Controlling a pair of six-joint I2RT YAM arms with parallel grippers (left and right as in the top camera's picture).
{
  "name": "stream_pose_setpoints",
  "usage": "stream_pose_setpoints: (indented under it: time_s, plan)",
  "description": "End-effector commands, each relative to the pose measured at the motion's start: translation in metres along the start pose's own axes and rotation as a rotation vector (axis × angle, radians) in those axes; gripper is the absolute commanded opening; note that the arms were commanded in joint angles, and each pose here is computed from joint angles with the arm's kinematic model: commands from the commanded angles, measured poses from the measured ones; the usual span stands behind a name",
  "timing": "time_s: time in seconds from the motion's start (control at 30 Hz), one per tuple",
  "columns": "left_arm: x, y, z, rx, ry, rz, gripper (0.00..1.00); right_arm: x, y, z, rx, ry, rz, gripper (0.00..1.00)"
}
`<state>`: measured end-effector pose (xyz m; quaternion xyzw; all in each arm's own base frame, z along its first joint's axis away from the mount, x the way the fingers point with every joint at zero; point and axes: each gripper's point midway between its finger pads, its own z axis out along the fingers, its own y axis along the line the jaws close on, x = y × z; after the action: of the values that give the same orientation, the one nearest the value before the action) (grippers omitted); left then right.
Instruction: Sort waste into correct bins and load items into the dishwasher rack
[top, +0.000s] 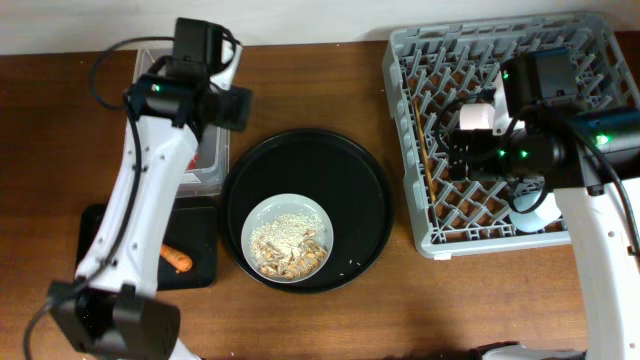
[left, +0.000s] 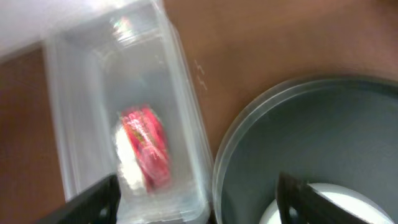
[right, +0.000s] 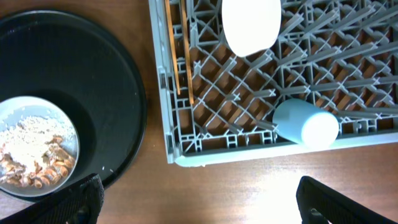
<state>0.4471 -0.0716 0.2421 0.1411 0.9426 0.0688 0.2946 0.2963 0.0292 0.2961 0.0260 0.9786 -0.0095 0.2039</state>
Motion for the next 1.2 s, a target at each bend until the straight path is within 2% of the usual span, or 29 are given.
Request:
stream_pose_setpoints:
  time_s: [0.0, 0.1, 0.17, 0.27, 0.3, 0.37, 0.63, 0.73, 0.87, 0.97, 1.17]
  plan:
    - [0.032, -0.061, -0.030, 0.170, 0.123, 0.011, 0.69, 0.000, 0.000, 0.000, -0.002, 0.000, 0.008, 0.98]
    - [0.071, -0.107, -0.038, 0.231, 0.266, 0.079, 0.64, 0.000, 0.000, 0.000, -0.002, 0.000, 0.008, 0.98]
    - [0.115, -0.136, -0.030, 0.227, 0.406, 0.060, 0.54, 0.000, 0.000, 0.000, -0.001, 0.003, 0.008, 0.98]
    - [0.170, -0.146, -0.007, 0.183, 0.558, 0.019, 0.27, 0.001, 0.000, 0.000, -0.001, 0.004, 0.008, 0.98]
    - [0.194, -0.143, 0.007, 0.154, 0.612, -0.031, 0.15, 0.001, 0.000, 0.000, -0.001, 0.006, 0.008, 0.98]
    - [0.222, -0.137, 0.037, 0.128, 0.634, -0.101, 0.02, 0.001, 0.000, 0.000, -0.001, 0.007, 0.008, 0.98]
    - [0.218, -0.090, 0.108, -0.055, 0.442, -0.186, 0.02, 0.002, 0.001, 0.000, -0.005, 0.008, 0.008, 0.98]
    - [0.225, -0.076, 0.131, -0.069, 0.464, -0.218, 0.02, 0.002, 0.001, 0.000, -0.004, 0.008, 0.008, 0.98]
    - [0.229, -0.077, 0.146, -0.060, 0.470, -0.152, 0.02, 0.002, 0.001, 0.000, -0.004, 0.008, 0.008, 0.98]
    - [0.210, -0.078, 0.154, -0.052, 0.391, -0.172, 0.03, 0.002, 0.001, 0.000, -0.004, 0.008, 0.008, 0.98]
    - [0.142, -0.074, 0.157, -0.039, 0.200, -0.167, 0.06, 0.003, 0.001, 0.000, -0.004, 0.015, 0.007, 0.98]
